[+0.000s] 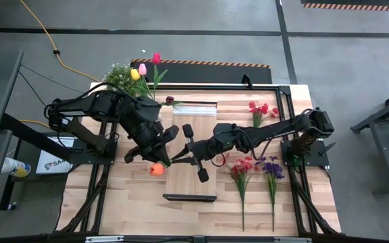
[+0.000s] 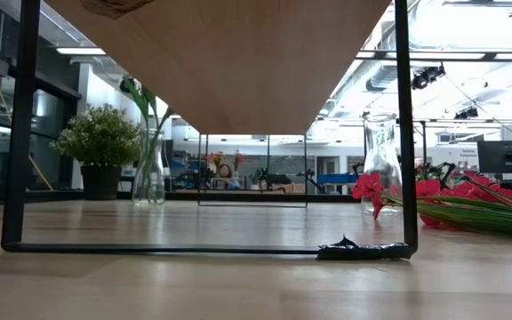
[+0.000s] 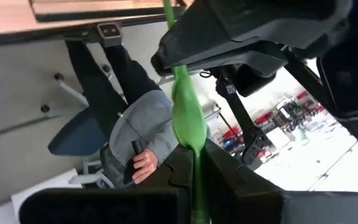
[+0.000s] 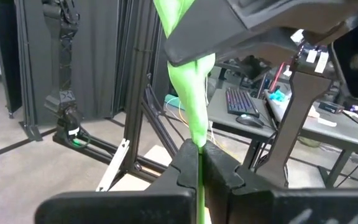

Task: Pick and place flowers into a vace then onto a shelf
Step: Put the orange flower into the left vase

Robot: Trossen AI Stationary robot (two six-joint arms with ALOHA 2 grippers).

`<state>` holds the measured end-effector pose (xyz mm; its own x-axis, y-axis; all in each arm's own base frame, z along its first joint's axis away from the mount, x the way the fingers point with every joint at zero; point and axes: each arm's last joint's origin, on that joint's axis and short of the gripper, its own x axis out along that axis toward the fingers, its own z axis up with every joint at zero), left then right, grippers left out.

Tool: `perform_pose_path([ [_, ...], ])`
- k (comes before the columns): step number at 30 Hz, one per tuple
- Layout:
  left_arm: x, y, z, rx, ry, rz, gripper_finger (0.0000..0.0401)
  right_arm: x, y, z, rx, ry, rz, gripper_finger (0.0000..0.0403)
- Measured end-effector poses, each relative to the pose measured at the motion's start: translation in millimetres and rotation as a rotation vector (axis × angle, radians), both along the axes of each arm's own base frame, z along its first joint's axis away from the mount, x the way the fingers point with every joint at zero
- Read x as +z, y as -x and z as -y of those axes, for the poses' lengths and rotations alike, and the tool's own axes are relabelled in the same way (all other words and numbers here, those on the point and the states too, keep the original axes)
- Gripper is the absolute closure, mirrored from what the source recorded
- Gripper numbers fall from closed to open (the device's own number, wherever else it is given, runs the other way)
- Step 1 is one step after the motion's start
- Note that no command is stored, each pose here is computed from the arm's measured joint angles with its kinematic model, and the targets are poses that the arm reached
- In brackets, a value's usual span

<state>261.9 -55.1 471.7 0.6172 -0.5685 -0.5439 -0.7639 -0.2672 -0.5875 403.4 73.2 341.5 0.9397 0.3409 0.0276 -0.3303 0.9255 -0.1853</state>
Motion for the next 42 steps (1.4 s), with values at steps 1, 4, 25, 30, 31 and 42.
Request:
perform_pose_path([
  [1, 0, 0, 0, -0.004, -0.013, 0.013, 0.0336, 0, 0, 0, 0.000, 0.000, -0.005, 0.0402],
  [4, 0, 0, 0, -0.001, -0.034, 0.024, 0.0326, -1, 0, -2, -0.001, 0.001, -0.020, 0.0402],
  [25, -19, 19, -8, -0.089, -0.330, -0.120, 0.0262, -9, 4, -20, 0.061, -0.007, -0.095, 0.0403],
  [30, -25, 27, -11, -0.092, -0.448, -0.202, 0.0258, -9, 7, -31, 0.100, -0.006, -0.094, 0.0402],
  [31, -26, 29, -12, -0.089, -0.482, -0.215, 0.0258, -8, 7, -33, 0.113, -0.006, -0.092, 0.0402],
  [42, -27, 29, -25, -0.063, -0.995, -0.175, 0.0258, 22, 31, -46, 0.179, -0.022, -0.013, 0.0402],
])
